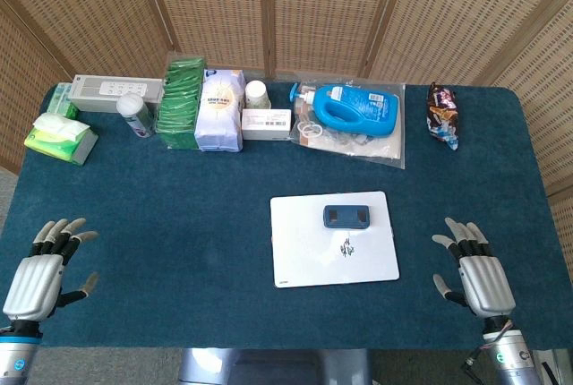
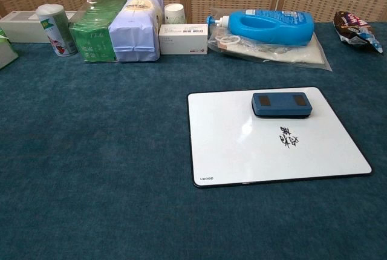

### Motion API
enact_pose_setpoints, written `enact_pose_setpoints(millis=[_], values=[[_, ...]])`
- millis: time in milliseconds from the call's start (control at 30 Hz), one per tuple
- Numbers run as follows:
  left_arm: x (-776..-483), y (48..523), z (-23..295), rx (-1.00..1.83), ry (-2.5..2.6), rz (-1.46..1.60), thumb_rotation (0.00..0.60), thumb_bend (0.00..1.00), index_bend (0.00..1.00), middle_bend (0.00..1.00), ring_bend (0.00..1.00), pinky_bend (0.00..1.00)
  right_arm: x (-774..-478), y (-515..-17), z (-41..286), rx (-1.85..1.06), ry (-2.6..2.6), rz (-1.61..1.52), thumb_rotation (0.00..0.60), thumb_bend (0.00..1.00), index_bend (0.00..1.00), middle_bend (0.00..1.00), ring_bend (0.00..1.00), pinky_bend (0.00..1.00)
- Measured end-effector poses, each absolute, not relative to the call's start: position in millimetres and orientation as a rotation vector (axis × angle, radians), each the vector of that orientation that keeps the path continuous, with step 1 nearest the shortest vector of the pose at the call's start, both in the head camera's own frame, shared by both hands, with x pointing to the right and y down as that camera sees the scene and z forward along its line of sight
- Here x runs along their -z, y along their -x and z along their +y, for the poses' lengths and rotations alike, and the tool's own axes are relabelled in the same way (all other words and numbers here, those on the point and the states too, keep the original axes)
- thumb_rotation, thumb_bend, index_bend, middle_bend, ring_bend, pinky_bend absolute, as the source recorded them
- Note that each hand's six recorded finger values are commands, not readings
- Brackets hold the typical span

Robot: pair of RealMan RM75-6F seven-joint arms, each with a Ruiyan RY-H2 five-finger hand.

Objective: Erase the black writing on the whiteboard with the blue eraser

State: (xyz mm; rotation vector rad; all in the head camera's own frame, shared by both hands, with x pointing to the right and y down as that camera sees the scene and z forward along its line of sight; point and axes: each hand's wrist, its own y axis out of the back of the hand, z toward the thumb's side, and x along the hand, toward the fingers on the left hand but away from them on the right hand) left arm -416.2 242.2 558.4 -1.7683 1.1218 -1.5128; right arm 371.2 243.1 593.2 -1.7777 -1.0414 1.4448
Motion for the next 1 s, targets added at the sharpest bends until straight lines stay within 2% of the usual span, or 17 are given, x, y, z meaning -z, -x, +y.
enact_pose_setpoints(millis=[633,833,1000], values=[[-556,413,232,1.472,1.752,1.129,0.600,0.38,0.24,0.15,0.01,0.00,-589,-371,237,-1.428,1.772,-1.067,0.600,0.32,0.23,0.09,0.00,0.00],[-551,410,225,1.402,1.732,1.149,0.600,0.38,0.25,0.15,0.01,0.00,-589,-365,229,-1.412,1.784,-1.056,0.600,0.32,0.33,0.09,0.00,0.00],[-549,405,225,1.384,1.773,1.149,0.600,0.38,0.25,0.15,0.01,0.00,-595,-349,214,-1.371,1.841,-1.035,0.600,0.32,0.25,0.09,0.00,0.00]])
